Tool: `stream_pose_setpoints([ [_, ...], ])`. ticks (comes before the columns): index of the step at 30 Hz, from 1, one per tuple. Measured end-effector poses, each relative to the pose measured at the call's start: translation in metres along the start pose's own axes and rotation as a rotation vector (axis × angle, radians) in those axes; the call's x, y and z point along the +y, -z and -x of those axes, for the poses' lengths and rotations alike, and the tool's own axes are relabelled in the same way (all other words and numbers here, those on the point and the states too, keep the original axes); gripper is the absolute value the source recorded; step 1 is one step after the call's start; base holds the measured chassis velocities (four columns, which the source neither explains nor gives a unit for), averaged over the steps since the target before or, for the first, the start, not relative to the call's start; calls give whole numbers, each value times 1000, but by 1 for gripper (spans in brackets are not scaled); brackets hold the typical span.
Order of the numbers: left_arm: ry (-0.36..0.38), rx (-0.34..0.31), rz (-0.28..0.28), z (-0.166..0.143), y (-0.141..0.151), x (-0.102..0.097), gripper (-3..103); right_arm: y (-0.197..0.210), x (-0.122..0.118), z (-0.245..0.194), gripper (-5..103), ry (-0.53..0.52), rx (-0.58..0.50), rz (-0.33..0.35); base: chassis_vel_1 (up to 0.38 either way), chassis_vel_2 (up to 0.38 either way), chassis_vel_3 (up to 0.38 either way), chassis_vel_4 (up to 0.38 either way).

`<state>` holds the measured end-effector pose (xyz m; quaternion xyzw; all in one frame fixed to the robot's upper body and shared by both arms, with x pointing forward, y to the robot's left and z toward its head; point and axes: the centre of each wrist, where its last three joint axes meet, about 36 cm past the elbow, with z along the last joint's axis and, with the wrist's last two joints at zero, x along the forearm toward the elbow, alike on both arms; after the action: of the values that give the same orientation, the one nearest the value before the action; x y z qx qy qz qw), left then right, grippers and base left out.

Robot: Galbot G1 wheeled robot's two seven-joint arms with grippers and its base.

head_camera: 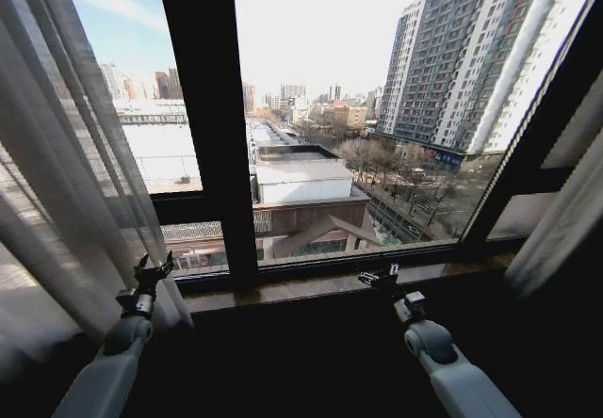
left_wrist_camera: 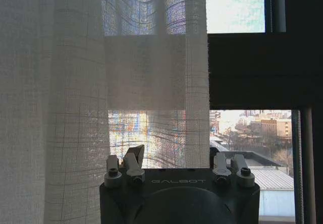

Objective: Open the curtains by pulling them apart, changing their state from closed to fully open.

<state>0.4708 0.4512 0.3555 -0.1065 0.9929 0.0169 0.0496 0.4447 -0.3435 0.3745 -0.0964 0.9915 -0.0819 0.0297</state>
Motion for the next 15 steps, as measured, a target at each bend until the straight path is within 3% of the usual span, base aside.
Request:
stream_pose_setpoints([
  [2,2,-1,1,-1,-1,1,60,0,0,0,100,0,0,0,0,0,0,0],
  [5,3,-11,5,-2,-1,4,44,0,0,0,100,0,0,0,0,0,0,0],
  [7,4,-12,5,-2,-1,5,44,0,0,0,100,0,0,0,0,0,0,0],
  [10,11,-16,7,-2,0,8,28,0,0,0,100,0,0,0,0,0,0,0],
  [12,12,-17,7,-2,1,8,28,0,0,0,100,0,0,0,0,0,0,0],
  [14,16,-17,7,-4,0,10,12,0,0,0,100,0,0,0,0,0,0,0],
  [15,17,-17,7,-4,0,10,12,0,0,0,100,0,0,0,0,0,0,0],
])
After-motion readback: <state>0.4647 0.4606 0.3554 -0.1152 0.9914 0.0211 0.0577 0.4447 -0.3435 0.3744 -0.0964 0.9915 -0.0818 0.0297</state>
